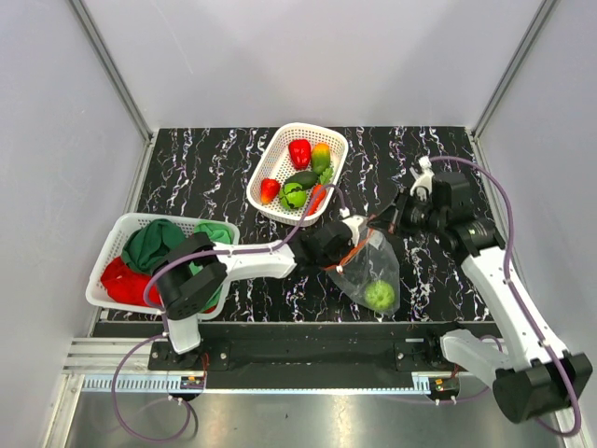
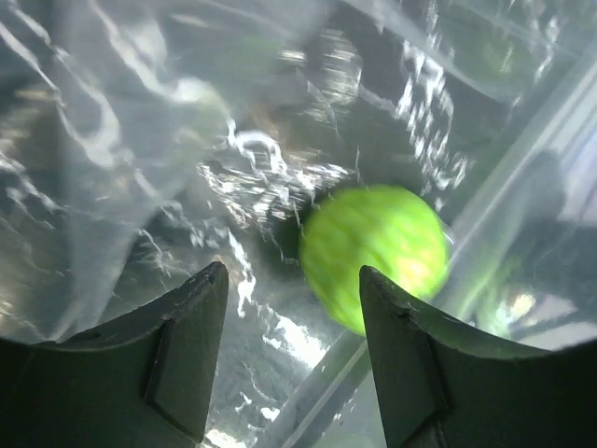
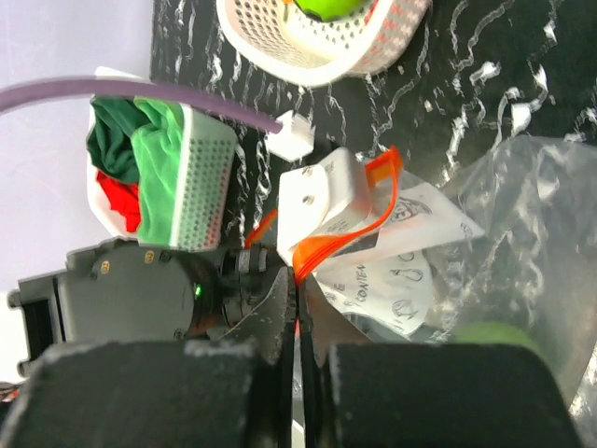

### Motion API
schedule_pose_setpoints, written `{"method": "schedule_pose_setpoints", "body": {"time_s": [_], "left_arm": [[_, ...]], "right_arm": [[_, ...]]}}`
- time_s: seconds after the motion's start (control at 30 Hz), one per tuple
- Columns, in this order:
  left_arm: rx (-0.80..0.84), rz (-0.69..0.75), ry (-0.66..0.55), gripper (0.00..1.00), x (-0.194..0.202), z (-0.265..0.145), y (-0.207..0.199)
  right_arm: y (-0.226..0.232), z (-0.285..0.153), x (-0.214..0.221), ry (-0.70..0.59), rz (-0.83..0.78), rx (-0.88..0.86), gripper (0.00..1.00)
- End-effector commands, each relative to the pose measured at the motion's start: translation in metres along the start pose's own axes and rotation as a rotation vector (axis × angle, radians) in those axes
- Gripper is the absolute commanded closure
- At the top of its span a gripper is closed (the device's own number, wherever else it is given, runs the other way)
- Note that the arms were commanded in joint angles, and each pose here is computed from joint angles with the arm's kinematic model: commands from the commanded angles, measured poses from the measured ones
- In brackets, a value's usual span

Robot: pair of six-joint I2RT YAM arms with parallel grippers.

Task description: Open the zip-top bag and remove the fake food

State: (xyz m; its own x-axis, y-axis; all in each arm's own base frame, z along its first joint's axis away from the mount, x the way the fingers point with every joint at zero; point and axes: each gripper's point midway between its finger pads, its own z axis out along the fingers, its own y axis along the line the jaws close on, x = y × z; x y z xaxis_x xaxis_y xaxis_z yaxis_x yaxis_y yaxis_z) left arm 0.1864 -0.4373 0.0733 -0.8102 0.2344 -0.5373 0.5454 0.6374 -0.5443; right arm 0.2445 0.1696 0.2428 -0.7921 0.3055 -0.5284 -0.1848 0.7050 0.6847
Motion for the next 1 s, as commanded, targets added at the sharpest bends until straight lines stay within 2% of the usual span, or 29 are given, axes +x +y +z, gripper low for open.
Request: {"method": "schedule_pose_setpoints", "body": {"time_s": [0.0, 0.07, 0.1, 0.13, 0.17, 0.2, 0.23, 0.3, 0.33, 0.53, 0.63, 0.67, 0.7, 0.83, 0.97], "left_arm": [[0.060, -0.003, -0.132, 0.39, -0.041, -0.013, -0.019], [0.063, -0.010, -0.132, 0.38, -0.041, -0.011, -0.019], [0.060, -0.016, -0.125, 0.37, -0.038, -0.008, -0.017], [0.067, -0.016, -0.129, 0.38, -0.039, -0.007, -0.018], [0.069, -0.021, -0.121, 0.37, -0.036, -0.005, -0.017], [0.067, -0.030, -0.122, 0.37, -0.036, -0.003, -0.016], [0.073, -0.033, -0.126, 0.37, -0.037, -0.003, -0.016], [0.080, -0.045, -0.128, 0.37, -0.036, -0.002, -0.015], [0.084, -0.045, -0.136, 0.37, -0.038, -0.002, -0.016], [0.071, -0.052, -0.140, 0.37, -0.039, -0.003, -0.009], [0.084, -0.062, -0.146, 0.37, -0.042, -0.005, -0.009], [0.089, -0.065, -0.141, 0.38, -0.042, -0.005, -0.008], [0.095, -0.064, -0.136, 0.37, -0.040, -0.005, -0.010], [0.144, -0.069, -0.123, 0.32, -0.040, -0.005, -0.019], [0.194, -0.103, -0.088, 0.31, -0.032, 0.003, -0.024]], "right_arm": [[0.028, 0.001, -0.031, -0.057, -0.037, -0.082, 0.84], [0.018, 0.000, -0.024, -0.047, -0.003, -0.036, 0.71], [0.010, -0.002, -0.015, -0.026, 0.026, 0.007, 0.58], [0.002, -0.003, -0.010, -0.024, 0.060, 0.043, 0.52], [-0.007, -0.012, -0.012, -0.074, 0.070, 0.102, 0.46], [-0.017, -0.017, -0.004, -0.068, 0.099, 0.160, 0.39], [-0.018, -0.028, -0.004, -0.103, 0.103, 0.181, 0.25], [-0.035, -0.043, -0.002, -0.153, 0.131, 0.289, 0.03], [-0.031, -0.054, -0.004, -0.189, 0.124, 0.291, 0.00], [-0.062, -0.098, -0.004, -0.305, 0.161, 0.522, 0.01], [-0.099, -0.108, 0.005, -0.355, 0.251, 0.704, 0.17], [-0.109, -0.112, 0.007, -0.372, 0.274, 0.766, 0.30], [-0.121, -0.110, 0.018, -0.351, 0.323, 0.816, 0.35], [-0.145, -0.088, 0.053, -0.228, 0.409, 0.882, 0.44], [-0.159, -0.073, 0.074, -0.178, 0.456, 0.889, 0.55]]}}
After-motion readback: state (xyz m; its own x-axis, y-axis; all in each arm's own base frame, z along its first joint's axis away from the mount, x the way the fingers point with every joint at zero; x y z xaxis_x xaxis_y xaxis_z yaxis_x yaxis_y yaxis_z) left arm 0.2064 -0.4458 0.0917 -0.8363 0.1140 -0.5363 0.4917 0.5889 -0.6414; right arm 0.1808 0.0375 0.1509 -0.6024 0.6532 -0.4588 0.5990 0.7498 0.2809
